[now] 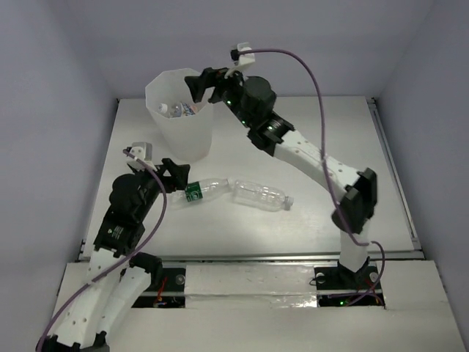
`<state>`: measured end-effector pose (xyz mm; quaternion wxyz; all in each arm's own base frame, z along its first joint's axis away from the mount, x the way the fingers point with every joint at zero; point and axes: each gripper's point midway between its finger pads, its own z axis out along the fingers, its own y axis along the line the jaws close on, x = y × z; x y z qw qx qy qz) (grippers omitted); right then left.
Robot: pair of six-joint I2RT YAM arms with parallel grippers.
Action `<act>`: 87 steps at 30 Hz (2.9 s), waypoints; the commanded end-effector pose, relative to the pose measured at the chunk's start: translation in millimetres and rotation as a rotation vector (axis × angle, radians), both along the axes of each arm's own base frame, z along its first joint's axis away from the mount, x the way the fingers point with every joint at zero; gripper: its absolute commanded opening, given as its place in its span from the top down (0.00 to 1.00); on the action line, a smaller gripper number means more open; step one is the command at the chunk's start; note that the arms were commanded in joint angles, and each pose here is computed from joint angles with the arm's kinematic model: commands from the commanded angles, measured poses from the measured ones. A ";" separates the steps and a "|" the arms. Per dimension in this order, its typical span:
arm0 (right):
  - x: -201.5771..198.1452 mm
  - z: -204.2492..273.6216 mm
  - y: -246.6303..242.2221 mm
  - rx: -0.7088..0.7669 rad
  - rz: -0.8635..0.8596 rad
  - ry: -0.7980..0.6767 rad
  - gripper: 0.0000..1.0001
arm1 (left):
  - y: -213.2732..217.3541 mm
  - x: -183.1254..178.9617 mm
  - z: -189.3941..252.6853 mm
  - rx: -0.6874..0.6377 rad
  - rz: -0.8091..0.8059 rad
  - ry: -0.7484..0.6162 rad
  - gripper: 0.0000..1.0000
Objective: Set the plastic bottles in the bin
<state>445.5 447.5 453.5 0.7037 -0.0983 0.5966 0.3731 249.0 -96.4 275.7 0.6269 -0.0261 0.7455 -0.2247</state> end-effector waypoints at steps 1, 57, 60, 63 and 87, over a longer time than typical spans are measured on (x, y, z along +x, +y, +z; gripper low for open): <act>-56.5 73.6 -52.9 0.122 0.009 -0.150 0.07 | -9.5 8.5 -0.7 0.030 -0.050 0.020 0.26; -232.4 -240.0 -201.1 -0.108 0.124 0.473 0.15 | -37.3 62.6 -215.6 0.794 -0.056 0.739 0.37; -227.5 -249.3 -201.4 -0.149 0.097 0.505 0.23 | -39.2 62.2 -203.9 0.763 -0.055 0.712 0.47; -230.2 -255.9 -188.6 -0.189 0.157 0.524 0.26 | -47.4 60.5 -182.6 0.694 -0.084 0.651 0.53; -161.4 -322.1 -182.0 -0.801 -0.040 0.694 0.00 | -73.9 54.2 266.1 -0.097 -0.065 -0.437 0.56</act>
